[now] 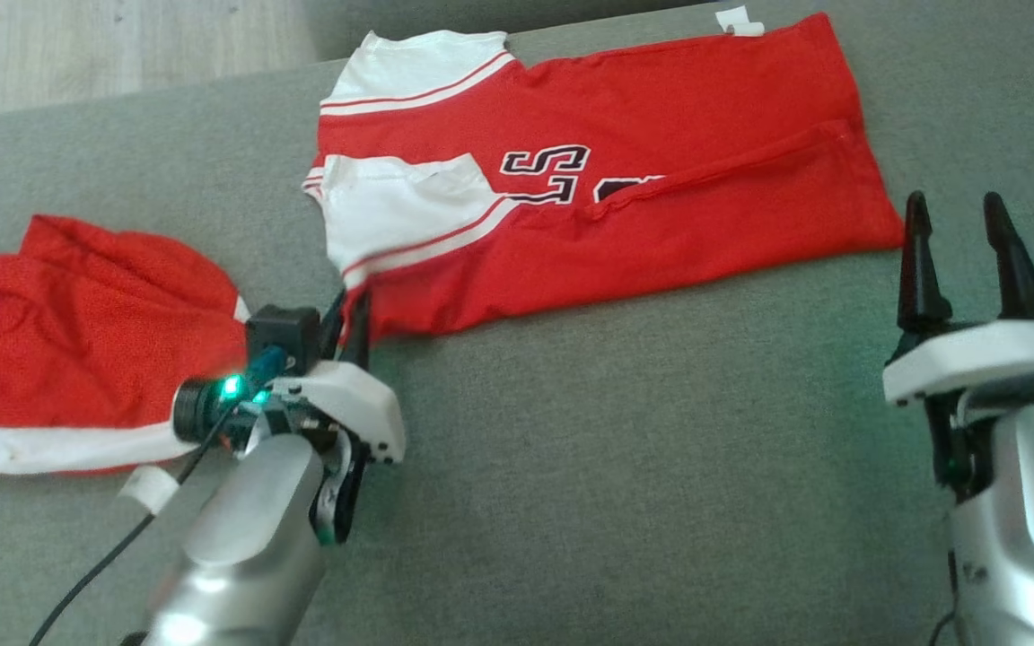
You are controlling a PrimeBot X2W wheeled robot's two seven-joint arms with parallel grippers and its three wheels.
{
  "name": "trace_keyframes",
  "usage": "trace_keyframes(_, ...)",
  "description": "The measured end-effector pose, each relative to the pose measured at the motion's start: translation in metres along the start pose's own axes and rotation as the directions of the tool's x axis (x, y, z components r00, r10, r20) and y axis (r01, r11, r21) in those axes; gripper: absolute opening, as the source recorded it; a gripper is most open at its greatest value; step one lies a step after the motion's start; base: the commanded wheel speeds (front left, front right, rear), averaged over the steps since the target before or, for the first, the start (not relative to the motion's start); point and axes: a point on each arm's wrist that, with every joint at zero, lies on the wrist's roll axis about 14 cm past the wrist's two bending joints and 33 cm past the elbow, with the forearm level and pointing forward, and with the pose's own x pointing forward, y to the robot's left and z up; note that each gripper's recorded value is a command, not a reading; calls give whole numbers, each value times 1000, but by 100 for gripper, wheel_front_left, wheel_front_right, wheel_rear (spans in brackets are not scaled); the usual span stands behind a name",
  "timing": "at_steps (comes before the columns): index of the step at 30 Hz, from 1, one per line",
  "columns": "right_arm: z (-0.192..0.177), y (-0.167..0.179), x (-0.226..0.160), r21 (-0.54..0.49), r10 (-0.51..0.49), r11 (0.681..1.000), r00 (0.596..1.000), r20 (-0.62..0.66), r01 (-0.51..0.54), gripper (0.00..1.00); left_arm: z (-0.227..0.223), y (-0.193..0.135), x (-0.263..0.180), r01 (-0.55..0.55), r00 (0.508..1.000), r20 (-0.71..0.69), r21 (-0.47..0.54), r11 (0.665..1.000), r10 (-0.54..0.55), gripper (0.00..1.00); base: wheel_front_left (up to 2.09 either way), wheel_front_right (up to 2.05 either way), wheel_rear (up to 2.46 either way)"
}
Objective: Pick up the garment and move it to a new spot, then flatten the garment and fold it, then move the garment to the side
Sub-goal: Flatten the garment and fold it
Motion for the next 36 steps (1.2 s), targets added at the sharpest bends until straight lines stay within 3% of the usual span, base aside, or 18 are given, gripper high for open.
trace_keyframes(5,-15,-8,20,-81,-14,997,990,-142,2,100,48,-11,0,47,978,203,-3,999,-46,0,0,0,0)
trace_keyframes(8,-33,-16,31,-108,-44,994,966,-253,17,100,64,-16,1,71,965,254,3,997,-70,0,0,0,0)
trace_keyframes(18,-102,-33,43,-153,-119,988,809,-576,37,100,59,-17,2,103,961,257,14,995,-103,0,0,0,0)
trace_keyframes(24,-112,-32,52,-159,-126,987,769,-626,33,97,56,-16,3,109,962,249,14,994,-109,0,0,0,0)
trace_keyframes(25,-114,-31,54,-157,-124,987,764,-634,30,61,55,-16,4,108,964,244,14,994,-108,0,0,0,0)
trace_keyframes(26,-114,-30,55,-155,-122,987,762,-636,28,0,54,-15,4,107,965,240,15,994,-108,0,0,0,0)
trace_keyframes(36,-108,-28,52,-134,-102,991,768,-632,21,0,52,-7,1,80,973,215,45,996,-88,0,0,0,0)
